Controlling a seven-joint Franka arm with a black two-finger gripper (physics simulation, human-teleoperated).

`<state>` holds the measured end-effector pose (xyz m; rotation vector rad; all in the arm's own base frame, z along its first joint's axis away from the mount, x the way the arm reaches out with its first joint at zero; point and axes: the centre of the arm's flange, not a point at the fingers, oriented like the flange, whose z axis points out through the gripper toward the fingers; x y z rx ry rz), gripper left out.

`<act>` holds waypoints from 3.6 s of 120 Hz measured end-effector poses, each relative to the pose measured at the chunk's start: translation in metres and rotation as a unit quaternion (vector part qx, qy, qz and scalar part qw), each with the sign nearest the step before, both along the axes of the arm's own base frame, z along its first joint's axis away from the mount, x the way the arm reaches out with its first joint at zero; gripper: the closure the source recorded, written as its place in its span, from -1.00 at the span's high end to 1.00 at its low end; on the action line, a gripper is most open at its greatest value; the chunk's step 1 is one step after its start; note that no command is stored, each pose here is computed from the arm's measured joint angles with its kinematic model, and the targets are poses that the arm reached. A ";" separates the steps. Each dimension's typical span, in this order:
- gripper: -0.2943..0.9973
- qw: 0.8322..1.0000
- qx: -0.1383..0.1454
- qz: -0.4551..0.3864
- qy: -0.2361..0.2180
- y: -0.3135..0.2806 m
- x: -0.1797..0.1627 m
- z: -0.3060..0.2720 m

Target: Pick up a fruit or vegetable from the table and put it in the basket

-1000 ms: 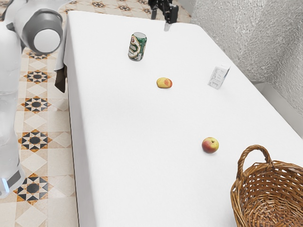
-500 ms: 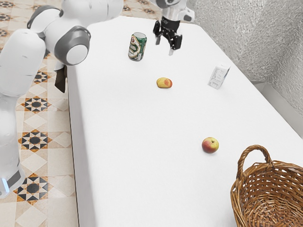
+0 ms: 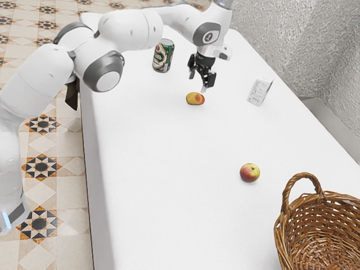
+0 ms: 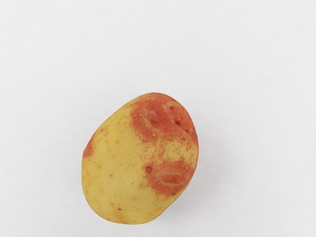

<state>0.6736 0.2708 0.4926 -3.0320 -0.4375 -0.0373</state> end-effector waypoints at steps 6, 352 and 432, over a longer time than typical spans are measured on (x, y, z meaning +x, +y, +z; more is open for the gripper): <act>0.54 1.000 -0.001 -0.004 0.002 0.003 0.000 -0.005; 0.03 0.813 -0.066 -0.479 -0.326 -0.664 0.014 0.112; 0.54 0.927 0.020 -0.301 -0.224 -0.339 -0.024 0.188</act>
